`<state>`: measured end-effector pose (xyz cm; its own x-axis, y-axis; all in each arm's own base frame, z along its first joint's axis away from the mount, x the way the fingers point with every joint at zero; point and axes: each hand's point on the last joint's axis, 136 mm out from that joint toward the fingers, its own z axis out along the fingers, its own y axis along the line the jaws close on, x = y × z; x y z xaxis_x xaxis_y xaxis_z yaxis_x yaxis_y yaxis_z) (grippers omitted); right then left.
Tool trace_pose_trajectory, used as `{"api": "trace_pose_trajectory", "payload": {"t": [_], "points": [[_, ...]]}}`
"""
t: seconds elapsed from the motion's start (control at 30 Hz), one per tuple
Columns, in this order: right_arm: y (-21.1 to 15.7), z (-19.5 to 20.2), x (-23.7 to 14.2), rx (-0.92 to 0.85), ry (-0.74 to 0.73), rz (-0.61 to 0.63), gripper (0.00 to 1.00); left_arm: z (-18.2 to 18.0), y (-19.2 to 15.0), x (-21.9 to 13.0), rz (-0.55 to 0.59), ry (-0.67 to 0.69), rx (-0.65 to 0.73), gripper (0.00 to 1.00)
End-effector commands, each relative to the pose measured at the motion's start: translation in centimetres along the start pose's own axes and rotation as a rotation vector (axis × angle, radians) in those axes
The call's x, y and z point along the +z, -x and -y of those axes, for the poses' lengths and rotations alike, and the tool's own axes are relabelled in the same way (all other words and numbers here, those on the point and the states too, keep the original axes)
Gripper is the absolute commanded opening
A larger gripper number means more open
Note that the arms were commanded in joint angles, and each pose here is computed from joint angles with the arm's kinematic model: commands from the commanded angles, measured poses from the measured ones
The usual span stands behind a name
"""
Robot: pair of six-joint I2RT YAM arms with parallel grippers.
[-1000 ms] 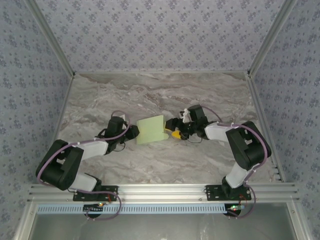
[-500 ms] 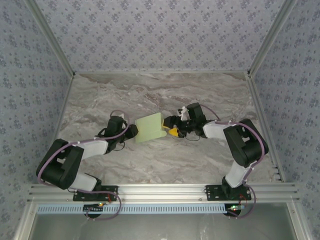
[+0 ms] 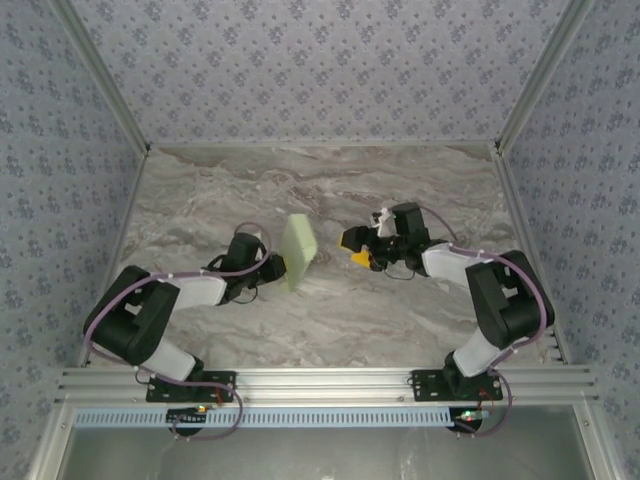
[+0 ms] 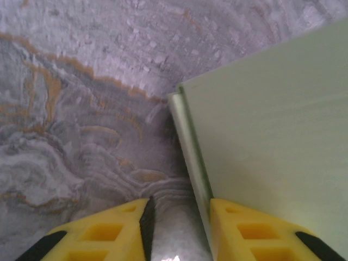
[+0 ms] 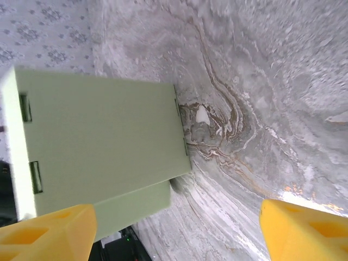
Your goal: Fold the paper box
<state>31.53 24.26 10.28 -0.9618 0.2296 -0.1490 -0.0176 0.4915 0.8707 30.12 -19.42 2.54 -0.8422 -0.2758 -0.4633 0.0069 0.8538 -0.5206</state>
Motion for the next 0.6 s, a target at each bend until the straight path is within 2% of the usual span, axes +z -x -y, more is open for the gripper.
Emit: {"api": "trace_pose_trajectory", "payload": {"t": [0.0,0.13,0.3,0.47,0.57], "points": [[-0.3,0.9,-1.3,0.008,-0.026,0.006,0.81,-2.9,-3.4,0.4,-0.120,0.133,0.013,0.33],[-0.4,-0.1,-1.6,-0.013,-0.006,0.002,0.81,-2.5,-3.5,0.6,-0.121,0.126,0.017,0.33],[-0.2,-1.6,-1.9,-0.121,-0.046,0.008,0.81,-2.0,-3.1,0.6,-0.114,0.118,0.025,0.34],[1.5,-2.7,-2.9,-0.311,-0.112,0.053,0.81,-1.8,-2.6,0.2,-0.107,0.121,0.042,0.36],[3.3,-2.0,-4.0,-0.340,-0.183,0.094,0.81,-1.4,-2.2,-0.2,-0.097,0.105,0.046,0.36]]}}
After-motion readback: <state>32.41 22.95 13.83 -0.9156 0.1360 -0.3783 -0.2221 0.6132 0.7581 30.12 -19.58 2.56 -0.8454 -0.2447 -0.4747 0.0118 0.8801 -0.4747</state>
